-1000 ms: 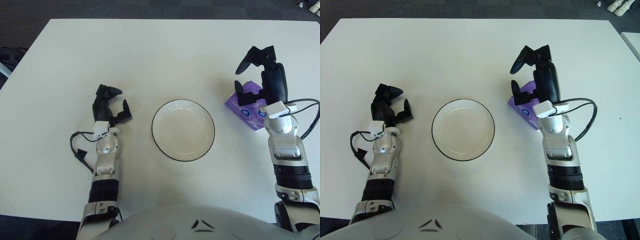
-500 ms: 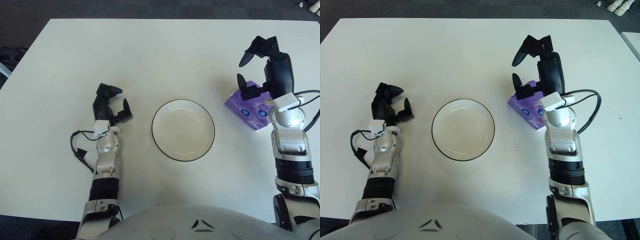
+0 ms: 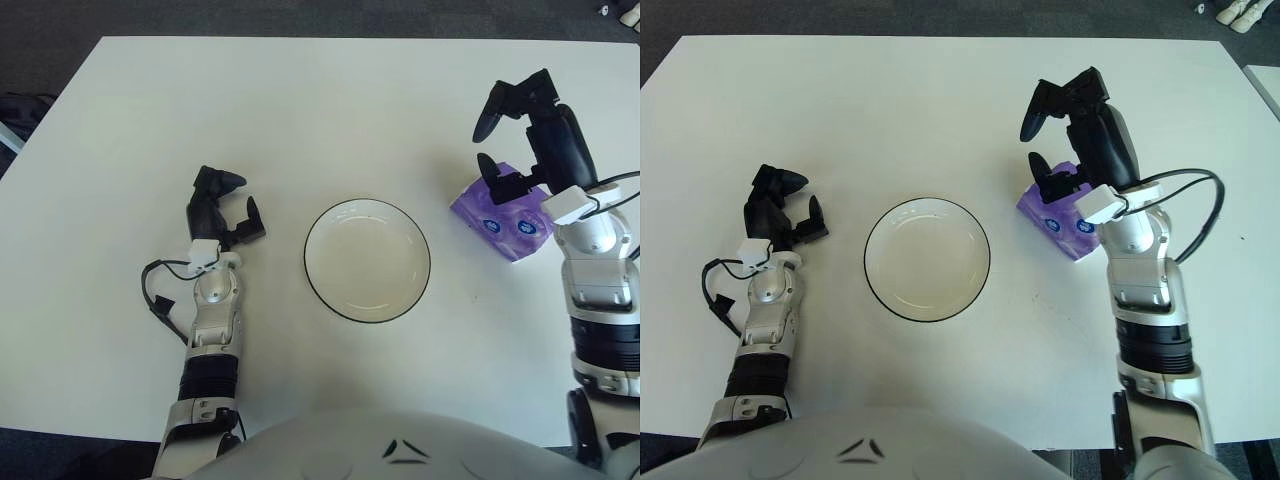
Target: Put the tissue paper into the plate.
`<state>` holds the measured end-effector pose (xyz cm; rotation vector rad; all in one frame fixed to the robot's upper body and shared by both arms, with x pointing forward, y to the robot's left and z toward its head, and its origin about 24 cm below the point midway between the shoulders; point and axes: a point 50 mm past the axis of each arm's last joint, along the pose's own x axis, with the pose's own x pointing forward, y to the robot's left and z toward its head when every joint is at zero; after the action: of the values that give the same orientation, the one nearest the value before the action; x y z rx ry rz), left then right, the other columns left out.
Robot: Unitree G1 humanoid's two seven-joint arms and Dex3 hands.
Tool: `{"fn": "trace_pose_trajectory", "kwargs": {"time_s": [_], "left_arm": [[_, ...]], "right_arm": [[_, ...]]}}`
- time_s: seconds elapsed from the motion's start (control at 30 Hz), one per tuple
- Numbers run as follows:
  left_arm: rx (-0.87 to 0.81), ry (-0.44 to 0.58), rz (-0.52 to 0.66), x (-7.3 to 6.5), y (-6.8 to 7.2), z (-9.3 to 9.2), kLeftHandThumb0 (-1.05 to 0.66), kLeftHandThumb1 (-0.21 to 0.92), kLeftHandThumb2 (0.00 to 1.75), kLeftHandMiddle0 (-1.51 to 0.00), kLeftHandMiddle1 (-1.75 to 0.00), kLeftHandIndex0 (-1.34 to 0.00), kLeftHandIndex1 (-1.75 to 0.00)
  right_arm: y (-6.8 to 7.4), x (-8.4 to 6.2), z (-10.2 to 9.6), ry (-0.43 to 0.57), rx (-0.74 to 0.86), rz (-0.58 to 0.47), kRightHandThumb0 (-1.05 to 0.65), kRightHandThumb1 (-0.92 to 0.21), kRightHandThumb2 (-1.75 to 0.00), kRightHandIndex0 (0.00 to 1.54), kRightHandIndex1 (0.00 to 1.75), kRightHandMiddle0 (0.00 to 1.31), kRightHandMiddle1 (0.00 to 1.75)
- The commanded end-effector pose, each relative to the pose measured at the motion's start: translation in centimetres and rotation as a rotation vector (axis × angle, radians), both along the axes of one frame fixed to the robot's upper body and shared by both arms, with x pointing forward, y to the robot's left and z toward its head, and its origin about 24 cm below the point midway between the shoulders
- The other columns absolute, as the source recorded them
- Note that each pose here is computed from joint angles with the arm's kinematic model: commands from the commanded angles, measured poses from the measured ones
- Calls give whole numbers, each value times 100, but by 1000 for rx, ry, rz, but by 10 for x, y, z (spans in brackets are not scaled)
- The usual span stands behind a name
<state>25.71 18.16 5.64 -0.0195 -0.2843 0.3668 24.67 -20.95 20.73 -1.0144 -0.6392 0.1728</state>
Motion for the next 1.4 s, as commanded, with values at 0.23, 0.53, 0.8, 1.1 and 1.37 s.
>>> {"fn": "trace_pose_trajectory", "kwargs": {"time_s": [0.23,0.53,0.8,1.1,1.37], "left_arm": [[-20,106,-6,-9,0,-22,-1,19,146,-65,-170,-55,-175],[-16,110,-19,-9,-1,-23,-1,19,146,-65,-169,-56,-175],[-13,106,-21,-9,-2,-24,-1,19,145,-64,-166,-59,-175],[-12,98,-28,-10,-2,-25,-1,19,144,-62,-166,-60,-175],[-12,98,-22,-10,-2,-26,-1,19,144,-62,-166,-60,-175]], "right_arm": [[-20,-22,-11,231,-423,-74,-79,-29,-105,1,63,2,86],[-35,-22,-19,285,-639,-160,-103,-48,-83,0,2,0,6],[-43,-23,-23,401,-633,-214,-105,-52,-69,0,0,0,0],[-50,-27,-21,626,-513,-277,-105,-47,-64,0,0,0,0],[-50,-20,-28,701,-407,-299,-105,-41,-64,0,0,0,0]]}}
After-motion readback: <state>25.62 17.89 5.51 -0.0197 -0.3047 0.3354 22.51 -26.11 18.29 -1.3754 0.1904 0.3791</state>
